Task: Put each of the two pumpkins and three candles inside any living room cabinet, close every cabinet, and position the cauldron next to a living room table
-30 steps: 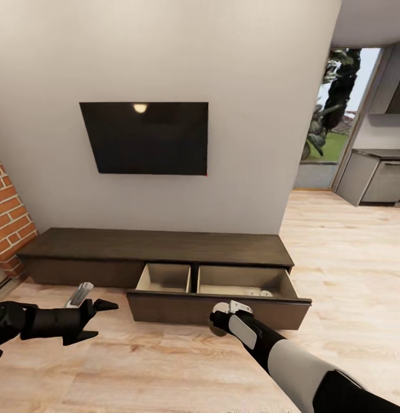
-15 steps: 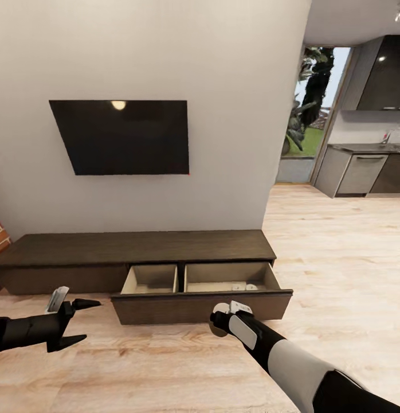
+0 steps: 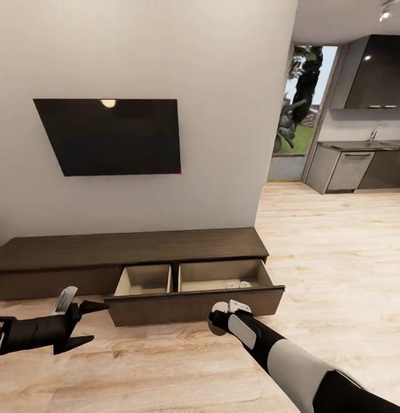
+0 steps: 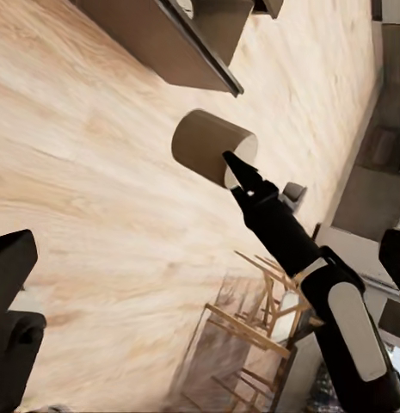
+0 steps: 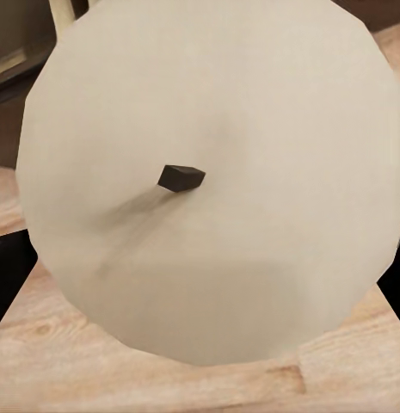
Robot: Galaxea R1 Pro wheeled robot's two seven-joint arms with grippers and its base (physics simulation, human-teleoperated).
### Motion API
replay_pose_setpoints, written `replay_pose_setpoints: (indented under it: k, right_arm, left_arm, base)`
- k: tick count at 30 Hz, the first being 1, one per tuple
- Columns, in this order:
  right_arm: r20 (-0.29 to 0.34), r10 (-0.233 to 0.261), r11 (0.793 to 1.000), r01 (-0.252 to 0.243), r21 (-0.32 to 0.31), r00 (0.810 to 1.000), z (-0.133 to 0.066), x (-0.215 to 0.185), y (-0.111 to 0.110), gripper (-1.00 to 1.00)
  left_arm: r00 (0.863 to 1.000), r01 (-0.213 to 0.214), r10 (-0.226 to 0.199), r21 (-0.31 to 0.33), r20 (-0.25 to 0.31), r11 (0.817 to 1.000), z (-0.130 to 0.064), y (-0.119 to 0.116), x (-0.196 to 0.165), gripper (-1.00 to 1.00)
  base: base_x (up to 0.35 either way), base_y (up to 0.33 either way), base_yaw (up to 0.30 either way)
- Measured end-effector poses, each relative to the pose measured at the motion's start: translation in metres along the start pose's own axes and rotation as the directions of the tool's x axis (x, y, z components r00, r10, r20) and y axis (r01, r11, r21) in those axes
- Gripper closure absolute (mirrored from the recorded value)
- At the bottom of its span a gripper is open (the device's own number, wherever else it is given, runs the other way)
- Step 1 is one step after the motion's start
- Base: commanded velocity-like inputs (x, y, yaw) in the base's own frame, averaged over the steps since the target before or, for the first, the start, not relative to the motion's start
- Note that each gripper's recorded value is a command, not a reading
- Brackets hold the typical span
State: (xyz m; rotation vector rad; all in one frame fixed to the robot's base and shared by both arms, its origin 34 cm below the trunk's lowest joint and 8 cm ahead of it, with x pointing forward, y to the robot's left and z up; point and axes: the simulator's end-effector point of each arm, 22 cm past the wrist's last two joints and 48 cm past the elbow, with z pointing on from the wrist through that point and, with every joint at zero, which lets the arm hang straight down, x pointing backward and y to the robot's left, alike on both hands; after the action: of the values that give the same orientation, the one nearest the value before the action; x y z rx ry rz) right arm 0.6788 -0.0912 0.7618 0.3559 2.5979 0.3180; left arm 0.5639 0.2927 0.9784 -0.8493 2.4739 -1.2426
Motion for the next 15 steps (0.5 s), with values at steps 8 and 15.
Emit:
replay_pose_setpoints:
  k: [8, 15]
  right_arm:
    - [-0.054, -0.021, 1.0, 0.022, 0.017, 0.998, 0.0, 0.008, -0.013, 1.0]
    - [-0.056, -0.016, 0.999, 0.018, 0.028, 0.998, 0.0, 0.005, -0.024, 1.0]
  left_arm:
    - [0.991, -0.034, 0.038, 0.033, -0.132, 0.999, 0.035, -0.013, 0.051, -1.0]
    - [0.988, -0.037, 0.045, 0.059, -0.146, 0.998, 0.038, -0.019, 0.056, -1.0]
  base:
    - [0.0, 0.0, 0.0]
    - [0.001, 0.0, 0.0]
